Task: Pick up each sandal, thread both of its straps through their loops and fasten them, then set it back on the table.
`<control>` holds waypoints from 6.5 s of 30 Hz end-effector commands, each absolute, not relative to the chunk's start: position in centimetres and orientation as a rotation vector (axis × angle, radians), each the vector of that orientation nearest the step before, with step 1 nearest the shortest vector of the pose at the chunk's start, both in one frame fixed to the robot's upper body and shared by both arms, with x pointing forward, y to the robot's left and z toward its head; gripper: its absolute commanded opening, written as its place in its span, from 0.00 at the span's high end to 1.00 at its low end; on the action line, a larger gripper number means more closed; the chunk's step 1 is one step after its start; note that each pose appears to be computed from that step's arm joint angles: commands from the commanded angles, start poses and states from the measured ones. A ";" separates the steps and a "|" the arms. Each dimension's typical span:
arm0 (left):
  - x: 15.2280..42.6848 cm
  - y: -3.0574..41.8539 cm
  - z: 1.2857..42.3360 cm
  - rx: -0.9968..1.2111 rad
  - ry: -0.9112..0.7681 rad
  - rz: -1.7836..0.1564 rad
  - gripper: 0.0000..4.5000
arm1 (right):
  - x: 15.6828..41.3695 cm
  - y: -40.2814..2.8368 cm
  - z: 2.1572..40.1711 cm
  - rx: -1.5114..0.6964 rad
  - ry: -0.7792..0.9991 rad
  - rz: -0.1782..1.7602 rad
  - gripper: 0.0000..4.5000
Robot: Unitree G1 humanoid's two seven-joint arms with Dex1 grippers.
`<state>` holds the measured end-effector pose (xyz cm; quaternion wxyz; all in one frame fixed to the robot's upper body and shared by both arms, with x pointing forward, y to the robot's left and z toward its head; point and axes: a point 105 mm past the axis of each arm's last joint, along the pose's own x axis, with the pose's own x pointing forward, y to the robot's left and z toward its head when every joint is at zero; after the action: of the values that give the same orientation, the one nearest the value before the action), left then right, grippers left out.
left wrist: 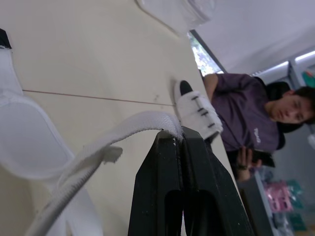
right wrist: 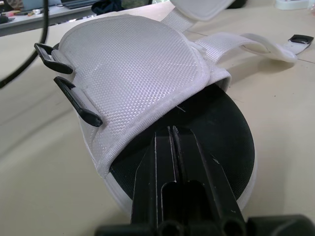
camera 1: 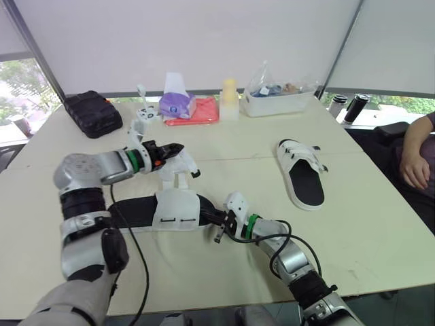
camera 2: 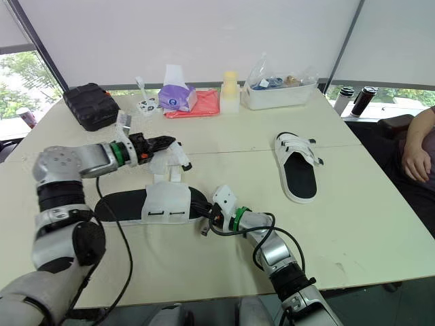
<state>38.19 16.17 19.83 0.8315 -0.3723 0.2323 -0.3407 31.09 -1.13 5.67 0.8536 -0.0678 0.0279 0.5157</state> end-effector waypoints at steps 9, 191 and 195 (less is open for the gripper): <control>32.7 17.2 18.1 -0.616 0.602 -0.999 0.99 | 29.5 -2.1 0.1 -0.172 0.292 1.080 1.00; 33.9 25.3 16.1 -0.232 0.369 -0.712 0.35 | 29.7 -3.4 -1.0 -0.178 0.348 1.075 1.00; 33.8 24.1 15.4 -0.244 0.378 -0.748 0.35 | 29.7 -3.4 -1.0 -0.177 0.350 1.075 1.00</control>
<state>33.78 24.61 14.29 0.9066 -0.1330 0.1981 -0.3479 31.16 -1.39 5.47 0.8430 -0.0737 0.0337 0.5318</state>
